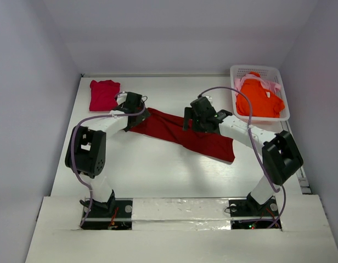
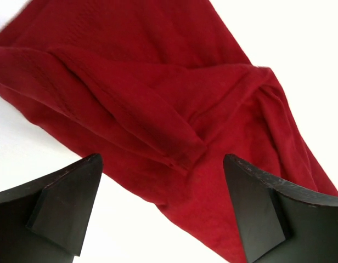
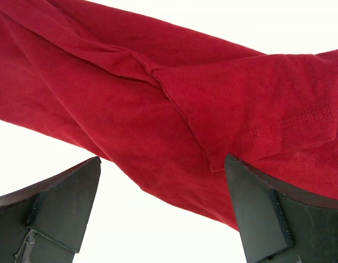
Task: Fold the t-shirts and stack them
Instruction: Fold the tshirt
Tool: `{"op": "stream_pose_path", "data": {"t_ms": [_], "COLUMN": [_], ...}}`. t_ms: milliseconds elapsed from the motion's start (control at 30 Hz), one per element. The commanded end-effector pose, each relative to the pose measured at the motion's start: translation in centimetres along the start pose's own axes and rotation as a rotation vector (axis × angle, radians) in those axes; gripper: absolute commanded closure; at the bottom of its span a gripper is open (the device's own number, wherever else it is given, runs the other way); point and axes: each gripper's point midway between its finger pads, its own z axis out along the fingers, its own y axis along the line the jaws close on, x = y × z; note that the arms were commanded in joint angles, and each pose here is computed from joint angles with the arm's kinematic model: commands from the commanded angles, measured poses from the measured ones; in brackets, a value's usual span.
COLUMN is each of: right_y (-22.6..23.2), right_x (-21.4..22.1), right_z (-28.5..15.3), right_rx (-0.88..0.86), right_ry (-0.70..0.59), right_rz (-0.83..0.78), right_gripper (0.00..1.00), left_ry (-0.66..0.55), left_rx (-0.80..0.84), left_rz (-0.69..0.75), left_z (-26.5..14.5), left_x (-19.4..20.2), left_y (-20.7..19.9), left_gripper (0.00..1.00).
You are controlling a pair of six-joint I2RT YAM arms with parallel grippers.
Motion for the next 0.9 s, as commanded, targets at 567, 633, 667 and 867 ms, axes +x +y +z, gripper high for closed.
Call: {"op": "stream_pose_path", "data": {"t_ms": [567, 633, 667, 867], "right_y": [-0.2, -0.1, -0.1, -0.1], "right_x": [-0.9, -0.9, -1.0, -0.8], "right_z": [-1.0, -1.0, -1.0, -1.0], "right_rx": [-0.005, -0.008, -0.009, -0.011], "right_ry": [-0.033, -0.033, -0.034, -0.029], "right_rz": [0.018, 0.017, 0.019, 0.018], "right_gripper": [0.00, 0.00, 0.00, 0.00], "left_ry": [-0.013, -0.015, -0.017, -0.033], "left_rx": [-0.017, -0.019, -0.021, -0.033], "left_rz": [-0.029, -0.029, -0.027, -0.024], "left_z": [0.9, 0.9, 1.0, 0.9], "left_x": [-0.7, -0.7, -0.7, -1.1], "left_y": [0.4, 0.5, 0.5, 0.7], "left_gripper": [0.65, 0.67, 0.68, 0.86]}}
